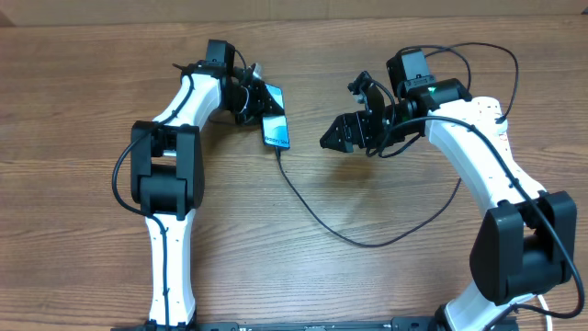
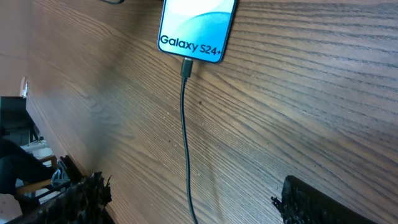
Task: Plug charger to phone and switch on socket
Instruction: 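Lower the plugged phone toward the table with the left gripper, then move the right gripper to the white power strip's orange switch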
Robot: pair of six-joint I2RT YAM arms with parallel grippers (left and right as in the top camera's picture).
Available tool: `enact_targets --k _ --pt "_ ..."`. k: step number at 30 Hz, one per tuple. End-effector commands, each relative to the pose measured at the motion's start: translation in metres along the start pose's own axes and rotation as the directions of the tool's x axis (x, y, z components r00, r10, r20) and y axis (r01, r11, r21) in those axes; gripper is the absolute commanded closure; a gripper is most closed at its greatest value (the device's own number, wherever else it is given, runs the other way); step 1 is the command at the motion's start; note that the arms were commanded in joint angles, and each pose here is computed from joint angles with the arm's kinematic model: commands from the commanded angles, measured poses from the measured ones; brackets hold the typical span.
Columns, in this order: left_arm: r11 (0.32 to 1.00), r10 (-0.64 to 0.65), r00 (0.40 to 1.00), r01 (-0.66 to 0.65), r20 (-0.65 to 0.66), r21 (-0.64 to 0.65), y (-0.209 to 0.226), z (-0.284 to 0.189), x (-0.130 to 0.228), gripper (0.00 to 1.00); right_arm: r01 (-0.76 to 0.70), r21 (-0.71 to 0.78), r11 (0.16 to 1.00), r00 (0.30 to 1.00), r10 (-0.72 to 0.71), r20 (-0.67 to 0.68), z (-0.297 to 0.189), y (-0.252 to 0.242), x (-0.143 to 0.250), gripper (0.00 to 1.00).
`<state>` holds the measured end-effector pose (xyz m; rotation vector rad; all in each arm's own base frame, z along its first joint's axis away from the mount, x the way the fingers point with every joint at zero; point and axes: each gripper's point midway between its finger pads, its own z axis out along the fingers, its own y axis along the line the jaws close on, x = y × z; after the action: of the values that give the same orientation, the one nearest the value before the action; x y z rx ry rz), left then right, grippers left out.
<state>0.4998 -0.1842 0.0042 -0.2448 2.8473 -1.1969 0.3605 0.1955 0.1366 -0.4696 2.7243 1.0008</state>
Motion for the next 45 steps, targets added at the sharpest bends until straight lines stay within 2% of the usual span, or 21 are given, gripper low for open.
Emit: enact_targets --k 1,3,4,5,8,15,18,21,23,26,33,36,41,45 --pt "0.987 -0.041 0.999 0.041 -0.001 -0.154 0.049 0.014 0.005 0.84 0.044 0.003 0.999 0.998 -0.044 0.046 -0.014 0.012 -0.009 0.12" --pt "0.987 -0.042 0.999 0.041 -0.001 -0.154 0.049 0.014 0.005 0.84 0.044 0.004 0.999 0.998 -0.044 0.046 -0.014 0.012 -0.009 0.12" --pt "0.987 -0.042 0.999 0.042 -0.002 -0.155 0.049 0.014 0.005 0.81 0.044 0.004 0.999 0.998 -0.044 0.046 -0.014 0.012 -0.009 0.12" --pt "0.987 -0.044 0.999 0.043 -0.003 -0.156 0.049 0.014 0.006 0.74 0.044 0.004 0.999 0.998 -0.044 0.046 -0.014 0.012 -0.009 0.12" --pt "0.987 -0.047 0.999 0.045 -0.006 -0.157 0.049 0.014 0.007 0.71 0.044 0.004 0.999 0.998 -0.044 0.046 -0.014 0.012 -0.009 0.12" --pt "0.985 -0.055 0.998 0.052 -0.013 -0.163 0.051 0.014 0.009 0.51 0.043 0.003 0.999 0.998 -0.043 0.045 -0.014 0.012 -0.009 0.12" --pt "0.972 -0.081 0.997 0.077 -0.012 -0.221 0.061 0.011 0.012 0.45 0.039 0.005 0.999 0.998 -0.039 0.041 -0.014 0.011 -0.007 0.12" --pt "0.943 -0.128 0.992 0.122 -0.001 -0.309 0.078 0.006 0.017 0.33 0.03 0.046 0.998 0.999 -0.031 0.03 -0.015 0.004 -0.005 0.11" --pt "0.927 -0.156 0.988 0.147 0.002 -0.346 0.088 0.0 0.02 0.25 0.02 0.077 0.997 1.0 -0.021 0.019 -0.015 -0.002 -0.002 0.07" --pt "0.917 -0.185 0.983 0.173 0.001 -0.359 0.095 -0.007 0.022 0.02 0.016 0.084 0.996 1.0 -0.017 0.016 -0.016 -0.003 -0.001 0.07" --pt "0.893 -0.27 0.963 0.253 0.006 -0.373 0.111 -0.032 0.023 0.0 -0.005 0.105 0.994 0.998 -0.002 0.061 -0.033 -0.012 -0.006 0.05" --pt "0.884 -0.292 0.956 0.272 0.006 -0.381 0.113 -0.048 0.021 0.0 -0.065 0.141 0.988 0.993 0.05 0.106 -0.05 -0.028 -0.01 0.04" --pt "0.897 -0.235 0.972 0.218 0.002 -0.384 0.093 -0.088 0.008 0.0 -0.225 0.222 0.949 0.957 0.173 0.231 -0.097 -0.083 -0.014 0.0" --pt "0.895 -0.167 0.986 0.159 0.017 -0.417 0.071 -0.116 0.001 0.0 -0.371 0.257 0.892 0.895 0.27 0.354 -0.136 -0.131 -0.014 0.01"
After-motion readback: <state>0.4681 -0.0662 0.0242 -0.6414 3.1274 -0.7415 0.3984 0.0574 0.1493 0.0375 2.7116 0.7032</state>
